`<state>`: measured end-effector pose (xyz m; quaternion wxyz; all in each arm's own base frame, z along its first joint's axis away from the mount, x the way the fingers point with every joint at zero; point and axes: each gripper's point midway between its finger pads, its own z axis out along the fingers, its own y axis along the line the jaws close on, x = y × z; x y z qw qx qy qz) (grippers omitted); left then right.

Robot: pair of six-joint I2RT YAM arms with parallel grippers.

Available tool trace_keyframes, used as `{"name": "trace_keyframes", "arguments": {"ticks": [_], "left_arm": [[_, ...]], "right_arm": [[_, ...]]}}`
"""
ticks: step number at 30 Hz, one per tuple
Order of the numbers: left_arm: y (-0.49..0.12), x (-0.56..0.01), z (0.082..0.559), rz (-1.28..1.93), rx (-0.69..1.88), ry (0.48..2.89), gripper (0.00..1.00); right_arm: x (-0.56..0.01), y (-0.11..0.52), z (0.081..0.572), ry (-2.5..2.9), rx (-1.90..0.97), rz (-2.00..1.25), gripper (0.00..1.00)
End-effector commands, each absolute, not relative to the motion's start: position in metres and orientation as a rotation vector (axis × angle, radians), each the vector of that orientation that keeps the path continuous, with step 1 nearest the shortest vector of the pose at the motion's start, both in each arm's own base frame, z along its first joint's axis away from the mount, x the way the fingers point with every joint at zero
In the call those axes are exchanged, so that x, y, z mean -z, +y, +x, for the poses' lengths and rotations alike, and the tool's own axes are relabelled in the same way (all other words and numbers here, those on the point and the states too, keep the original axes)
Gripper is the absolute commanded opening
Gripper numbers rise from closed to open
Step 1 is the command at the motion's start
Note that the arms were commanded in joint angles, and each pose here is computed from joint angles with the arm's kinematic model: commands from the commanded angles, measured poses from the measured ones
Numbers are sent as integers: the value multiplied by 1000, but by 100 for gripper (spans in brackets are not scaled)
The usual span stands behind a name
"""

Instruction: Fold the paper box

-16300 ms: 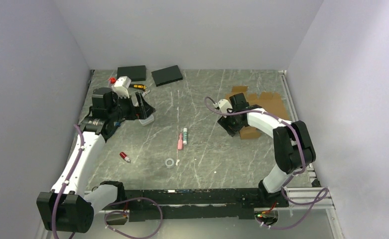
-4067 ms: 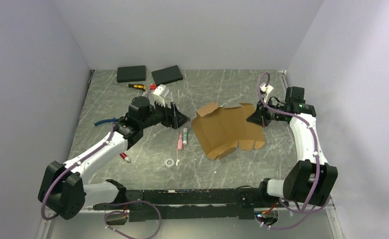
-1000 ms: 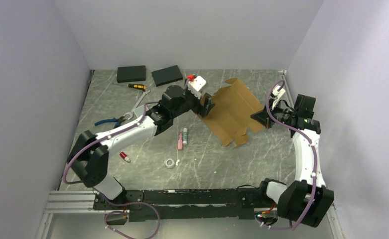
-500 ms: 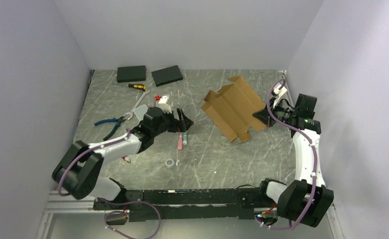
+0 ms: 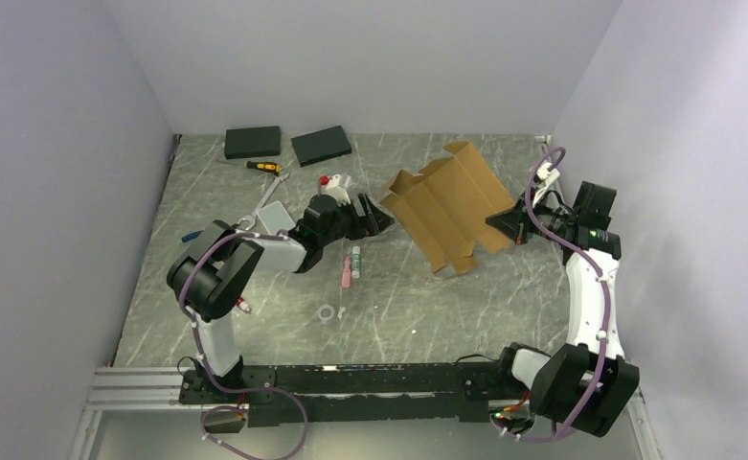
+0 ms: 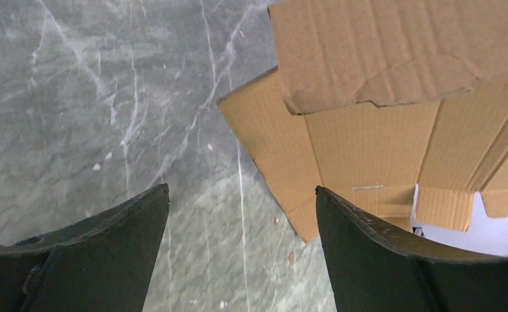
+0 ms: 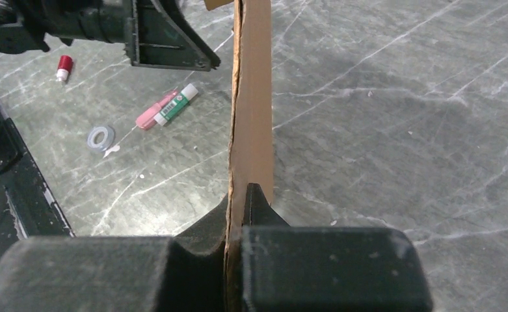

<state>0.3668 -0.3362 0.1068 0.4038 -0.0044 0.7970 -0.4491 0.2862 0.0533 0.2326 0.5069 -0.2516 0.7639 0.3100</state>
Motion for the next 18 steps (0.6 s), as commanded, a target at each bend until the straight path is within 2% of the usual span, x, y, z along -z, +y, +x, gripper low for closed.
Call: {"name": "trace_keyframes", "arguments": {"ticks": [1,7,18], "left_arm": [[-353,-124,381,-27,1222,1923,87],[-368,-116,386,-9,1316,1883,91],[-381,-131,391,46,1437,1727,84]], "right_arm": [[-253,57,287,1769,-775,-635,0],[-255,57,286,1759,-800,-623,0],[-264,59,282,1720,-903,-584,0]]}}
